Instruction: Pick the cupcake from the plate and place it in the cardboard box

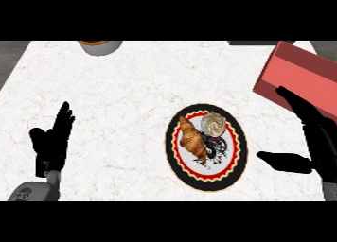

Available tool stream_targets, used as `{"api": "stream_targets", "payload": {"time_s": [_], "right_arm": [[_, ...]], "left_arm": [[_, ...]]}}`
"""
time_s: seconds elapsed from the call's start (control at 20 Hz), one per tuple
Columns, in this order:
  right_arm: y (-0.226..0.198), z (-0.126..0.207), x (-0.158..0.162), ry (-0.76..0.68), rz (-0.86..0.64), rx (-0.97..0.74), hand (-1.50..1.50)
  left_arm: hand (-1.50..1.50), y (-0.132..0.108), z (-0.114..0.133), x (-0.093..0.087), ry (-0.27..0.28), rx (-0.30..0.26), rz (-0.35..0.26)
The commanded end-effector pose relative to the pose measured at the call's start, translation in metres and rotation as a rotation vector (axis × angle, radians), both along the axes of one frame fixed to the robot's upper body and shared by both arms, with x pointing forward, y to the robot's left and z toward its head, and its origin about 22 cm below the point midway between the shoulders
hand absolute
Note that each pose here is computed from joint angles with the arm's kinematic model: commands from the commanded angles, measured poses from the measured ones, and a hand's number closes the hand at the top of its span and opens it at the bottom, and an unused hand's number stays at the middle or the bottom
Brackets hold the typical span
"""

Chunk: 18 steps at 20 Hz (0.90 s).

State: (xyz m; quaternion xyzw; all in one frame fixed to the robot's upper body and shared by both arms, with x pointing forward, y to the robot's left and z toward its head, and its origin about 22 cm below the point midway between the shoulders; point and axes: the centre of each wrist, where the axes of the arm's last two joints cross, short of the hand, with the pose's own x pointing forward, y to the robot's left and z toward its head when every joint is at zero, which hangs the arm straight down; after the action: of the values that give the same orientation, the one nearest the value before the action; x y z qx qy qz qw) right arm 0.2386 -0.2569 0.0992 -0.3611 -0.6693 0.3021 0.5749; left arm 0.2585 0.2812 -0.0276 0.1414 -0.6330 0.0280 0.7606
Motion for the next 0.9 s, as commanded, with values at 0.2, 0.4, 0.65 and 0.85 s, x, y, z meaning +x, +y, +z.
{"api": "stream_targets", "payload": {"time_s": [0.2,0.4,0.65,0.85], "right_arm": [[0.042,0.032,-0.003,0.214,0.014,-0.144,-1.50],[0.079,0.042,0.005,0.310,0.020,-0.200,-1.50],[0.095,0.032,0.038,0.401,-0.047,-0.245,-1.50],[0.111,0.024,0.033,0.470,-0.058,-0.251,-1.50]], "left_arm": [[0.00,0.005,-0.005,0.000,-0.004,-0.003,0.000],[0.00,-0.003,-0.002,0.003,0.009,0.014,-0.014],[0.00,-0.031,-0.019,0.003,-0.001,-0.002,-0.002],[0.00,-0.012,0.005,-0.006,-0.005,-0.012,0.002]]}}
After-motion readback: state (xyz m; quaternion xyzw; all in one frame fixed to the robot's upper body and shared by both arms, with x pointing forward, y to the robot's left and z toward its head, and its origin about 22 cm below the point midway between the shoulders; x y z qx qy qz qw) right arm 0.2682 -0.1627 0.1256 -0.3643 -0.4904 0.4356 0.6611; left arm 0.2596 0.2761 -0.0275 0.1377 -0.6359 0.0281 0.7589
